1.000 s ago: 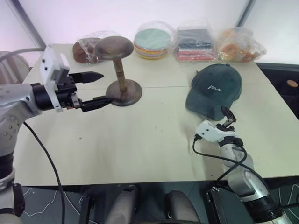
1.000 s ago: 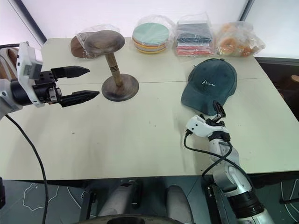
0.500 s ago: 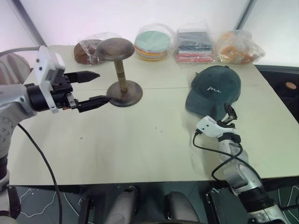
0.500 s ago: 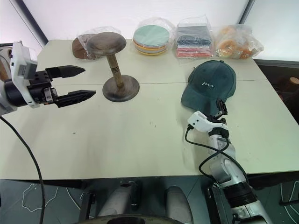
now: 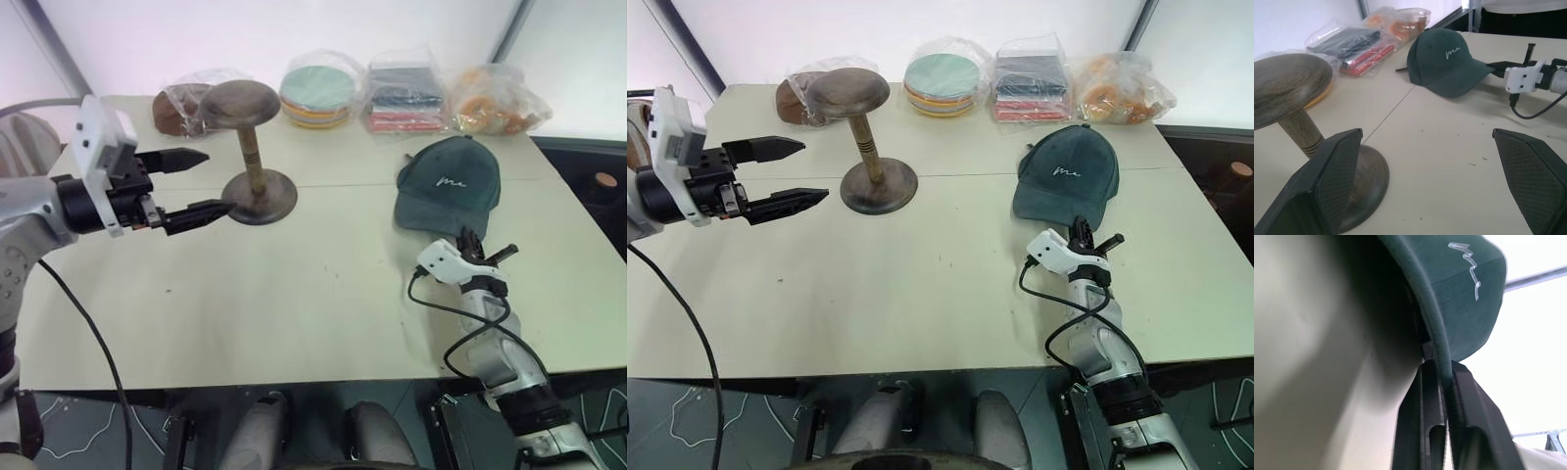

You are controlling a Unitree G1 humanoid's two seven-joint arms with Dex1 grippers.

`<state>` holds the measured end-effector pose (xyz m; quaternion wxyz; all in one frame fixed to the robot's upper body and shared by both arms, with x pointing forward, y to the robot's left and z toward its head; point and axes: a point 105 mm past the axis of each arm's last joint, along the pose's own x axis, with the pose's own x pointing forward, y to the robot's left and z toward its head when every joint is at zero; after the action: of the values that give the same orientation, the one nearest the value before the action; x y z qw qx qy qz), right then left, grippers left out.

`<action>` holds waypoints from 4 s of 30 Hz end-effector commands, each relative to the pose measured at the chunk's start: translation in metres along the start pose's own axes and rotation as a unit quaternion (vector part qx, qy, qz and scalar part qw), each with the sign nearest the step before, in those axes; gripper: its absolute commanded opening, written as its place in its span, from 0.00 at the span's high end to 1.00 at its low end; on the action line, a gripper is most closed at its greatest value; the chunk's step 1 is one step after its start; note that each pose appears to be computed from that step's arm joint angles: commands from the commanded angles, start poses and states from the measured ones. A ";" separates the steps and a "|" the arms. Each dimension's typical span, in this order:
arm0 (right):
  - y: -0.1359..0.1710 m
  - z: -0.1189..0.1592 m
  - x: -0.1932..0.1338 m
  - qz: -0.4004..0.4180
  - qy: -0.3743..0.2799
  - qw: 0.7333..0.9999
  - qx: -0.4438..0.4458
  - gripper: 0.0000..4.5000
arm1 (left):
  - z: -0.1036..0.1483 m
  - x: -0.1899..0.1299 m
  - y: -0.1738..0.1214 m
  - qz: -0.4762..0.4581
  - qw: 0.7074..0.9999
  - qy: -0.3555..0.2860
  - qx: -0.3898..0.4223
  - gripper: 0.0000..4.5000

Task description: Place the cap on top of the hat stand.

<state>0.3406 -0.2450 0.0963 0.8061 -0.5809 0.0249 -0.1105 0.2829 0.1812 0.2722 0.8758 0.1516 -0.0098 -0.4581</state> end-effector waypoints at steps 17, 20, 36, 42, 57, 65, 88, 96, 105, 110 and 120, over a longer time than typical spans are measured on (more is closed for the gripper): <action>-0.089 0.057 -0.005 -0.159 -0.136 0.977 0.045 0.99 | -0.001 -0.002 0.010 0.025 1.000 -0.017 -0.005 0.00; -0.111 0.081 -0.007 -0.173 -0.180 0.967 0.054 0.99 | -0.011 -0.001 0.015 0.038 0.999 -0.016 -0.020 0.00; -0.118 0.216 0.000 -0.164 -0.322 0.919 0.156 0.99 | -0.043 -0.034 0.051 0.234 0.971 -0.006 -0.036 0.00; -0.105 0.257 0.000 -0.166 -0.342 0.909 0.172 0.99 | -0.048 -0.050 0.060 0.285 0.958 0.000 -0.041 0.00; -0.095 0.292 -0.019 -0.156 -0.392 0.885 0.196 0.99 | -0.050 -0.046 0.060 0.309 0.950 -0.004 -0.043 0.00; -0.074 0.291 -0.031 -0.122 -0.398 0.889 0.192 0.99 | -0.052 -0.044 0.061 0.304 0.952 0.003 -0.045 0.00; -0.027 0.295 -0.052 -0.040 -0.432 0.884 0.178 0.99 | -0.056 -0.044 0.055 0.303 0.952 0.006 -0.050 0.00; -0.016 0.294 -0.053 -0.016 -0.433 0.884 0.173 0.84 | -0.057 -0.046 0.054 0.305 0.951 0.010 -0.052 0.00; 0.022 0.282 -0.055 0.120 -0.429 0.887 0.117 0.01 | -0.057 -0.053 0.055 0.308 0.950 0.018 -0.048 0.00; 0.039 0.248 -0.040 0.221 -0.388 0.892 0.068 0.01 | -0.053 -0.062 0.060 0.316 0.948 0.023 -0.039 0.00; -0.001 0.197 -0.005 0.327 -0.330 0.878 0.119 0.01 | -0.037 -0.064 0.058 0.287 0.958 0.030 -0.010 0.00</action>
<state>0.3670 -0.0569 0.1221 0.8011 -0.4806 -0.0355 0.3549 0.3047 0.2719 0.2383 0.9755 0.1259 0.0083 -0.1800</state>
